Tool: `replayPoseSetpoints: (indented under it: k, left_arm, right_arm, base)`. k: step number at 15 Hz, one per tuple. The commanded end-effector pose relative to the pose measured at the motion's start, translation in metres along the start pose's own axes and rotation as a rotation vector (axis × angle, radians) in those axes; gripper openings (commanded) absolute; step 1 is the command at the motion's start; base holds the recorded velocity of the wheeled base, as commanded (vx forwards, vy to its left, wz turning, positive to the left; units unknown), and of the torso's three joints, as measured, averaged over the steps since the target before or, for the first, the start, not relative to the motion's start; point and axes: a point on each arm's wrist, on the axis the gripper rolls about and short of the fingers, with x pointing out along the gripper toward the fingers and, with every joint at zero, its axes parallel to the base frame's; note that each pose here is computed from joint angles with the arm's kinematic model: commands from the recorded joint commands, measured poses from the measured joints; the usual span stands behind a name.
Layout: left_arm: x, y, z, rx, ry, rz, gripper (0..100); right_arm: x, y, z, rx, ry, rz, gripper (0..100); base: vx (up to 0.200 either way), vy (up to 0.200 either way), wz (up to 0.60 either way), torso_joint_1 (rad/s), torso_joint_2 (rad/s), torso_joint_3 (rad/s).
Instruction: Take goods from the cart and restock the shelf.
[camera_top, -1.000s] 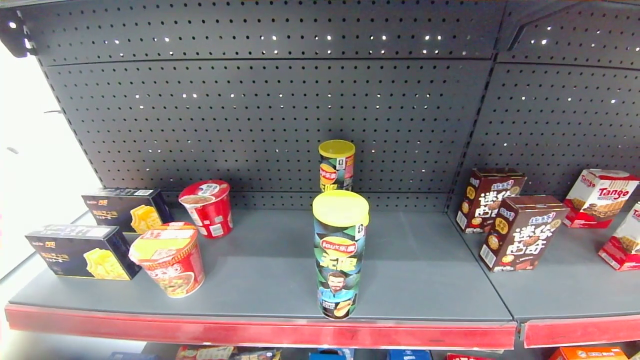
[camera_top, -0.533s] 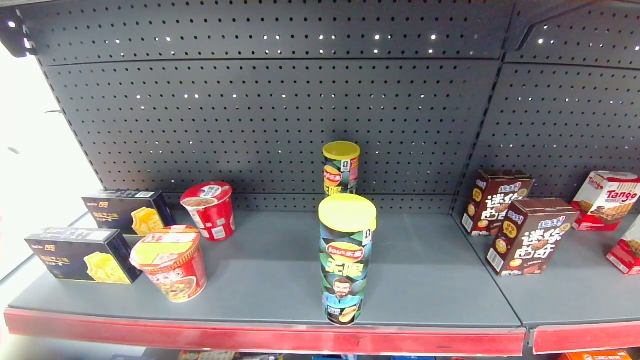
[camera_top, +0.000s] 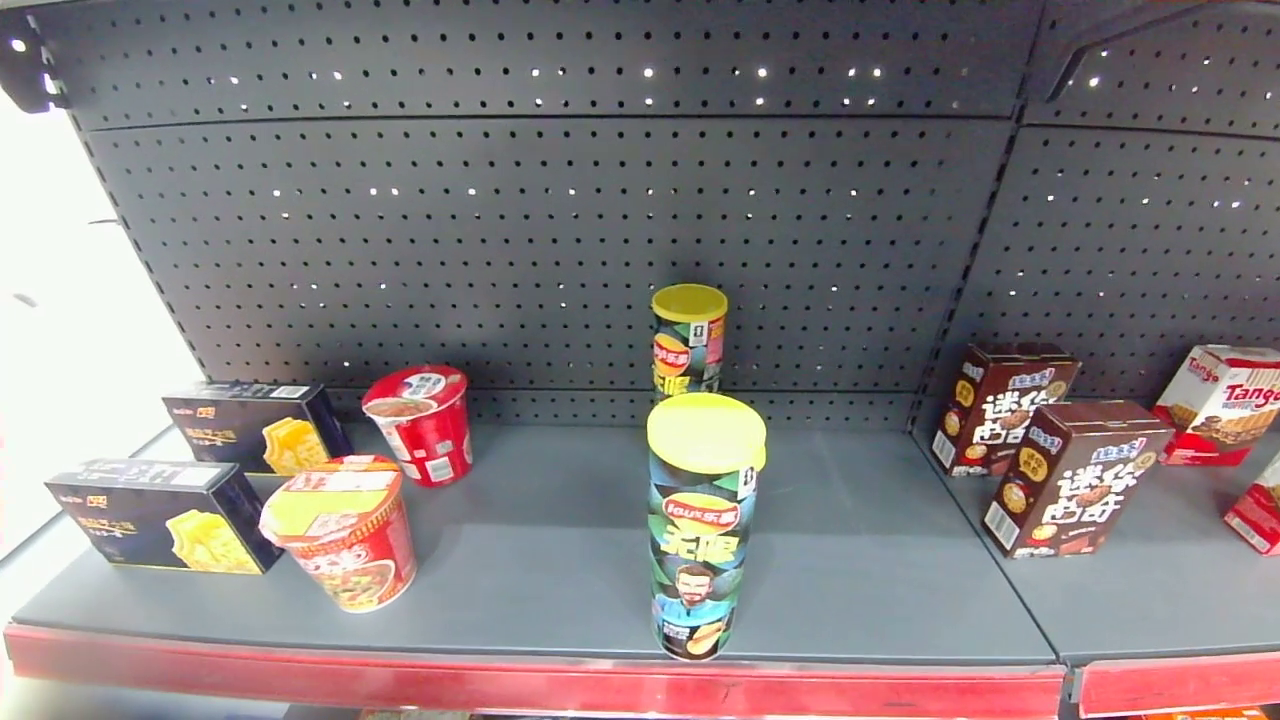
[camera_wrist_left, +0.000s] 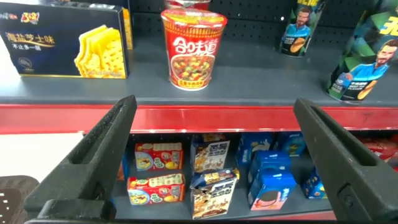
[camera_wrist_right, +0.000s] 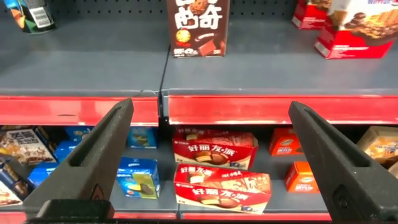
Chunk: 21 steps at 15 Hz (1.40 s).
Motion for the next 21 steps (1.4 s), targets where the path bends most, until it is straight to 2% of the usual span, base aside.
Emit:
replayPoseSetpoints:
  k: [1, 3, 5, 11, 13, 14, 16, 17, 21]
  left_arm:
    - [0.0001, 0.0000, 0.0000, 0.000, 0.000, 0.000, 100]
    - [0.0001, 0.0000, -0.0002, 0.002, 0.001, -0.001, 100]
    - [0.0001, 0.0000, -0.0002, 0.002, 0.001, 0.001, 100]
    - [0.0000, 0.0000, 0.0002, -0.001, 0.000, 0.002, 100]
    - [0.0000, 0.0000, 0.0002, -0.011, 0.000, -0.001, 100]
    - [0.0000, 0.0000, 0.0004, -0.023, -0.002, 0.003, 100]
    - [-0.0001, -0.0001, 0.0008, -0.081, -0.004, 0.003, 100]
    - [-0.0001, -0.0002, 0.0014, -0.092, -0.010, 0.002, 100]
    - [0.0000, -0.0002, 0.0018, -0.099, -0.015, -0.001, 100]
  right_arm:
    - [0.0000, 0.0000, 0.0000, 0.000, -0.001, -0.001, 100]
    - [0.0000, -0.0001, 0.0000, 0.000, -0.001, 0.001, 100]
    - [0.0000, 0.0000, 0.0000, 0.000, -0.001, -0.001, 100]
    - [0.0000, 0.0000, 0.0000, 0.000, -0.001, -0.001, 100]
    - [0.0000, 0.0000, 0.0000, 0.000, -0.001, 0.001, 100]
    - [0.0000, 0.0000, 0.0000, 0.000, -0.001, -0.001, 100]
    - [0.0000, 0.0000, 0.0000, 0.000, -0.001, -0.001, 100]
    - [0.0000, 0.0000, 0.0000, 0.000, -0.001, 0.001, 100]
    - [0.0000, 0.0000, 0.0000, -0.003, -0.001, -0.001, 100]
  base:
    - [0.000, 0.000, 0.00, 0.000, 0.00, 0.000]
    - [0.000, 0.000, 0.00, 0.000, 0.00, 0.000]
    - [0.000, 0.200, 0.00, 0.000, 0.00, 0.002]
    - [0.000, 0.000, 0.00, 0.000, 0.00, 0.000]
    - [0.000, 0.000, 0.00, 0.000, 0.00, 0.000]
    - [0.000, 0.000, 0.00, 0.000, 0.00, 0.000]
    - [0.000, 0.000, 0.00, 0.000, 0.00, 0.000]
    - [0.000, 0.000, 0.00, 0.000, 0.00, 0.000]
    - [0.000, 0.000, 0.00, 0.000, 0.00, 0.000]
